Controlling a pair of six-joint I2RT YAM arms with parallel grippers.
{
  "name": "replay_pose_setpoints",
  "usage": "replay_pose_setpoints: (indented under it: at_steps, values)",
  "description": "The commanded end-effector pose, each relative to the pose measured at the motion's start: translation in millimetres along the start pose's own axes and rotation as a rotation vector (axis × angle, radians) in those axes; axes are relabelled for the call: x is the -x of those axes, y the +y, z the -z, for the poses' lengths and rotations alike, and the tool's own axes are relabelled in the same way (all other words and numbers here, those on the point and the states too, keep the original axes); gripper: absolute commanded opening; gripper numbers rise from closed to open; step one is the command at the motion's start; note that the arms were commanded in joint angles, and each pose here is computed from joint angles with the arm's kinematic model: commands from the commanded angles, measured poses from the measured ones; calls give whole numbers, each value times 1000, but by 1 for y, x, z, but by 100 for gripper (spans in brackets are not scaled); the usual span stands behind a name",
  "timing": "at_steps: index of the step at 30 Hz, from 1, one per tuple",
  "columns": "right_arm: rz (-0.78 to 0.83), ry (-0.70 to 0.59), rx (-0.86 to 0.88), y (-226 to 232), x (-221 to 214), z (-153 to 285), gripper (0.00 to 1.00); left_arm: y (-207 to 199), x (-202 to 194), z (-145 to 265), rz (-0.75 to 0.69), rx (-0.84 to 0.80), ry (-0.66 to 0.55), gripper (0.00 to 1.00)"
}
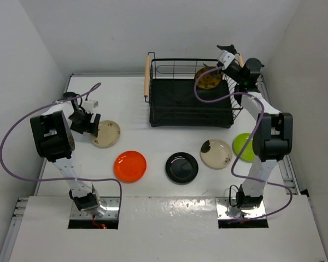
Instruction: Load the plates into the dish rack
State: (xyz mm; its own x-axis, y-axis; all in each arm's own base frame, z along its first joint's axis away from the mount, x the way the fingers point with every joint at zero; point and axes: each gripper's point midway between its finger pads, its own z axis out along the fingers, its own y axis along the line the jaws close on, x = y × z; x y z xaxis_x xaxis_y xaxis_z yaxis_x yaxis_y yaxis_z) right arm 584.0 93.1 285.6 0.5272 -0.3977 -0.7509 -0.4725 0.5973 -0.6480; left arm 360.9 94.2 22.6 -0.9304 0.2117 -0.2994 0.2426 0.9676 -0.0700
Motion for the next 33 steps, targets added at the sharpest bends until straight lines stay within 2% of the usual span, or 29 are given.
replay_pose_setpoints:
  at_steps: [1,2,8,9,11,12,14,15,18,23,26,27,28,29,30,32,33]
  values:
    - [76,-138,0,0,66,8,91,0,3,-4,14,-5,-50,87]
    - [50,-148,31,22,74,7,91,-3,1,-6,4,-24,-49,86]
    - [34,-163,15,33,100,31,91,-43,-21,-33,-62,-171,6,75]
    - [15,-153,28,43,96,34,91,-44,-20,-36,-61,-183,-1,66]
    - [32,-169,21,41,112,41,91,-48,-14,-39,-50,-212,-23,55]
    - [17,-157,29,49,108,44,91,-42,-11,-40,-9,-215,-39,43]
    - [35,-164,21,47,120,51,91,-38,-2,-37,40,-245,-80,31]
    - [52,-168,18,47,127,55,91,-32,4,-34,85,-255,-103,21]
    - [43,-141,28,54,124,62,91,-32,13,-27,107,-280,-144,0]
    - [53,-126,57,69,130,68,89,-35,44,12,86,-305,-257,0]
    - [-74,-95,128,84,135,64,89,-37,71,53,35,-324,-330,0]
    - [-223,-23,210,107,123,66,89,-38,95,85,-21,-324,-413,0]
    - [-195,-72,212,82,161,48,89,-49,101,101,-57,-335,-421,0]
    - [-293,2,298,106,155,46,88,-54,110,117,-130,-315,-454,0]
    - [-303,8,328,103,160,34,88,-57,124,140,-197,-279,-500,0]
    - [-348,31,425,130,179,24,89,-79,134,176,-355,-232,-562,0]
    - [-377,40,454,142,175,18,96,-83,141,194,-414,-196,-600,0]
